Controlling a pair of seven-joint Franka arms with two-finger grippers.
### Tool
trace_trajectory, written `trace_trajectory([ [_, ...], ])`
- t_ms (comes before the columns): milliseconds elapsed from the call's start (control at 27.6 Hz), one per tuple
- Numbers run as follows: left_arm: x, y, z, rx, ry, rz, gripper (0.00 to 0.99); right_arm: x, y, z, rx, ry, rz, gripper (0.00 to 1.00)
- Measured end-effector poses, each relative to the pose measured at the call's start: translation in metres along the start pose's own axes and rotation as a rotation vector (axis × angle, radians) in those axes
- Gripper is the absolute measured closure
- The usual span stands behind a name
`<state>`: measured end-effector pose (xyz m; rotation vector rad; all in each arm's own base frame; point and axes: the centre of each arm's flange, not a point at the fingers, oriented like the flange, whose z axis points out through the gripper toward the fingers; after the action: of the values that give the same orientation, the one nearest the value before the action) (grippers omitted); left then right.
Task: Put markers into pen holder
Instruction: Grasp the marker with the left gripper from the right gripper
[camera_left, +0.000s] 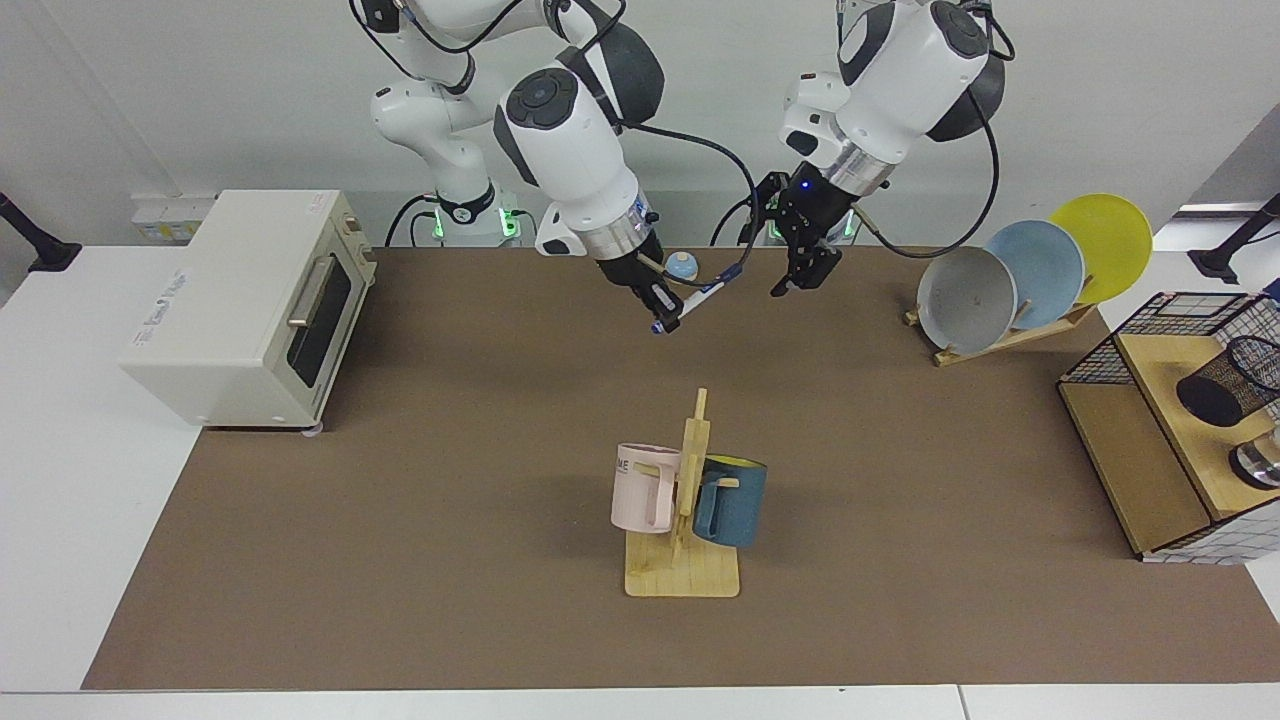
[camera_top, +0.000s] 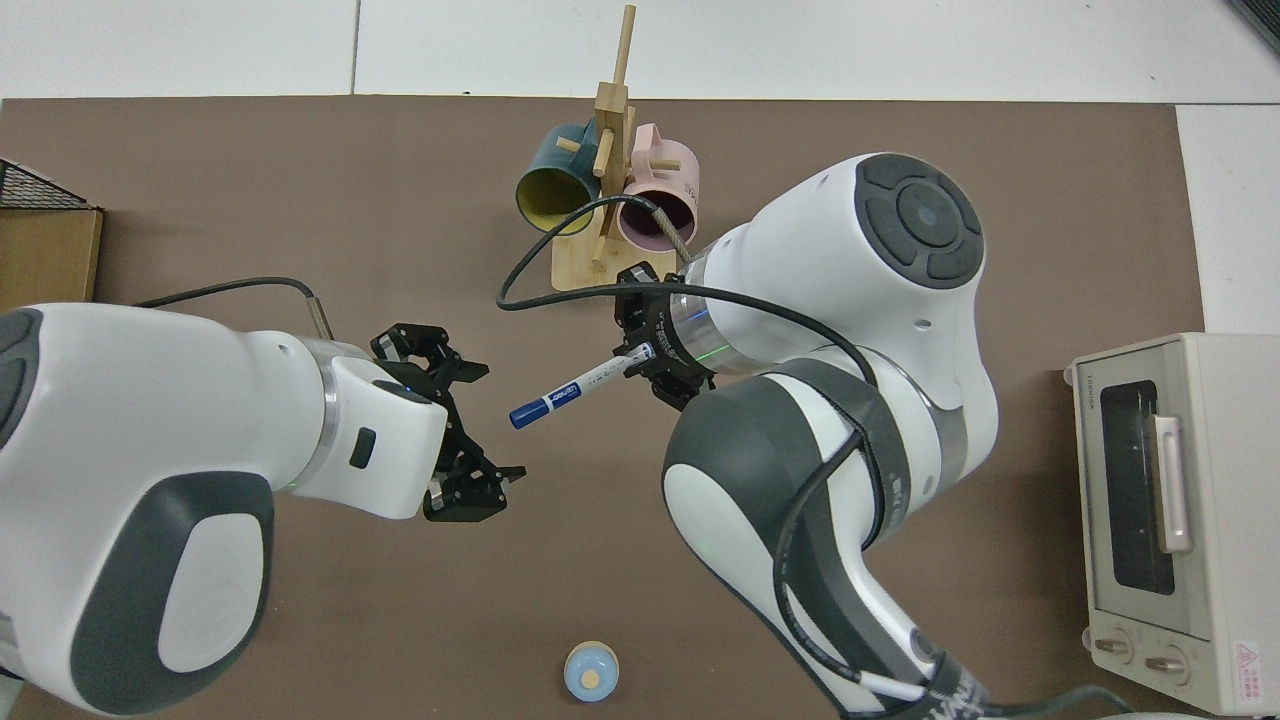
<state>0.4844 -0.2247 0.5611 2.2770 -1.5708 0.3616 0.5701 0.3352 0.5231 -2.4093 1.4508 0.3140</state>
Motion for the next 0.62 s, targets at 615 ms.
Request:
trace_trajectory([
  [615, 0.007, 0.01, 0.014, 0.003, 0.012, -0.048, 0.207, -0.008, 0.001, 0.006, -0.008, -0.027, 0.03, 0.83],
])
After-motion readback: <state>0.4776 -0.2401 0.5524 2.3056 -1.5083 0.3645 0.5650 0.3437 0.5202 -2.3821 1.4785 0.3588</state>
